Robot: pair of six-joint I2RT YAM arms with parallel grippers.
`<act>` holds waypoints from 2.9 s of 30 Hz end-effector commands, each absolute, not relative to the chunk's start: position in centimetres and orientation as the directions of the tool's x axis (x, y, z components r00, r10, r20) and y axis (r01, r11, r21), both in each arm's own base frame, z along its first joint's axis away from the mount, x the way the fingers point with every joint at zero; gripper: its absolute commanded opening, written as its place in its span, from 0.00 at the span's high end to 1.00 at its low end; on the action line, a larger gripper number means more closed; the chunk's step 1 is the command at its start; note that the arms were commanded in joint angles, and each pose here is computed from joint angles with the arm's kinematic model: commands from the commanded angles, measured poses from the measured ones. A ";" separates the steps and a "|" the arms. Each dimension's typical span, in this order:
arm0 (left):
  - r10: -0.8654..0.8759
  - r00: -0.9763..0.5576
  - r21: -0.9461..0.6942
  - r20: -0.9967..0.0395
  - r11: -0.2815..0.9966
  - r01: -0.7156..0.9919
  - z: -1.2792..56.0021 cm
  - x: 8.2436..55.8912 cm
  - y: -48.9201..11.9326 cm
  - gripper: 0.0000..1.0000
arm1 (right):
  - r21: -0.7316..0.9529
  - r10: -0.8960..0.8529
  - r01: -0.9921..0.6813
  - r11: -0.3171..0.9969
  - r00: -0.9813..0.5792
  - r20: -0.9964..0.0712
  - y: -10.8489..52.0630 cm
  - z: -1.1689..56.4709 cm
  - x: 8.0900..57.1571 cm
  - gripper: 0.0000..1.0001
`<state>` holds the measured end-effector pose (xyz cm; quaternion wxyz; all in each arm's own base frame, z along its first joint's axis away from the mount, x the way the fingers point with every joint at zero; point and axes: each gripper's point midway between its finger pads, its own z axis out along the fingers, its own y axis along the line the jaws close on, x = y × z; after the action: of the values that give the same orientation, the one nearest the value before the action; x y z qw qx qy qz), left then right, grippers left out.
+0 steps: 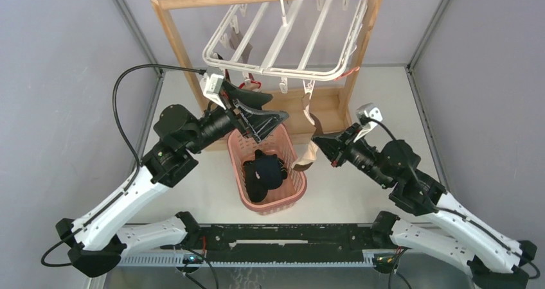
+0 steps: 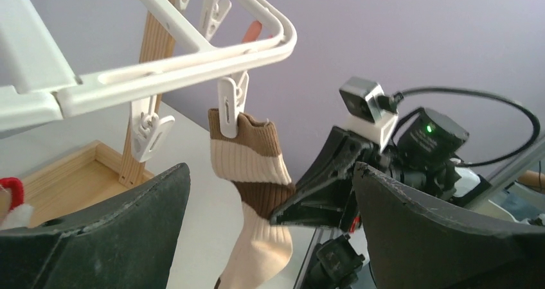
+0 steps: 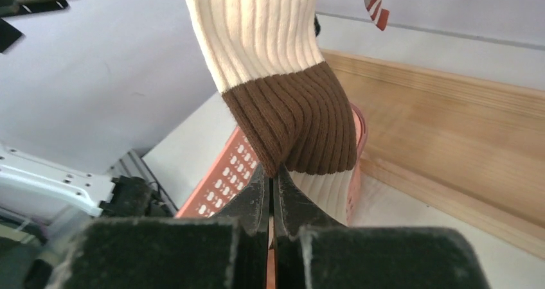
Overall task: Remove the socks clipped to the hanger
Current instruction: Remove the sock from the hanger.
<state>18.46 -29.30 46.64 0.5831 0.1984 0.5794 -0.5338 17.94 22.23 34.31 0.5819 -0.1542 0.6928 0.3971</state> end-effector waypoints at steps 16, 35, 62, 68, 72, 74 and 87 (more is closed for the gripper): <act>-0.392 -0.229 -0.414 -0.891 0.493 0.765 50.0 20.1 -27.7 0.00 | -0.125 -0.103 -0.346 0.930 0.081 -0.991 25.1 35.9 19.8 1.00; -0.392 -0.205 -0.397 -0.897 0.509 0.764 51.1 19.9 -27.2 0.00 | -0.257 -0.225 -0.140 0.956 0.208 -0.952 22.6 40.1 22.4 1.00; -0.358 -0.221 -0.370 -0.907 0.429 0.824 50.9 19.9 -31.2 0.02 | 0.240 0.227 -0.728 0.642 -0.119 -0.967 20.9 38.5 18.8 1.00; -0.356 -0.182 -0.319 -0.916 0.377 0.869 49.7 19.4 -32.2 0.03 | 0.326 0.235 -0.793 0.514 -0.235 -0.943 22.2 38.6 18.1 1.00; -0.361 -0.152 -0.288 -0.920 0.363 0.886 48.8 19.3 -32.6 0.03 | 0.369 0.257 -0.799 0.476 -0.275 -0.927 21.8 39.3 18.0 1.00; -0.357 -0.150 -0.279 -0.922 0.344 0.897 48.5 19.1 -32.9 0.03 | 0.391 0.268 -0.804 0.447 -0.297 -0.917 21.5 39.5 17.7 1.00; -0.354 -0.130 -0.205 -0.926 0.184 0.961 47.4 19.0 -33.4 0.06 | 0.457 0.292 -0.802 0.384 -0.364 -0.885 20.3 40.1 17.2 1.00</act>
<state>19.82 -33.90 45.99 0.5825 0.2739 0.5538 -0.5281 18.45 20.33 37.57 0.5187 -0.1836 0.6710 0.4970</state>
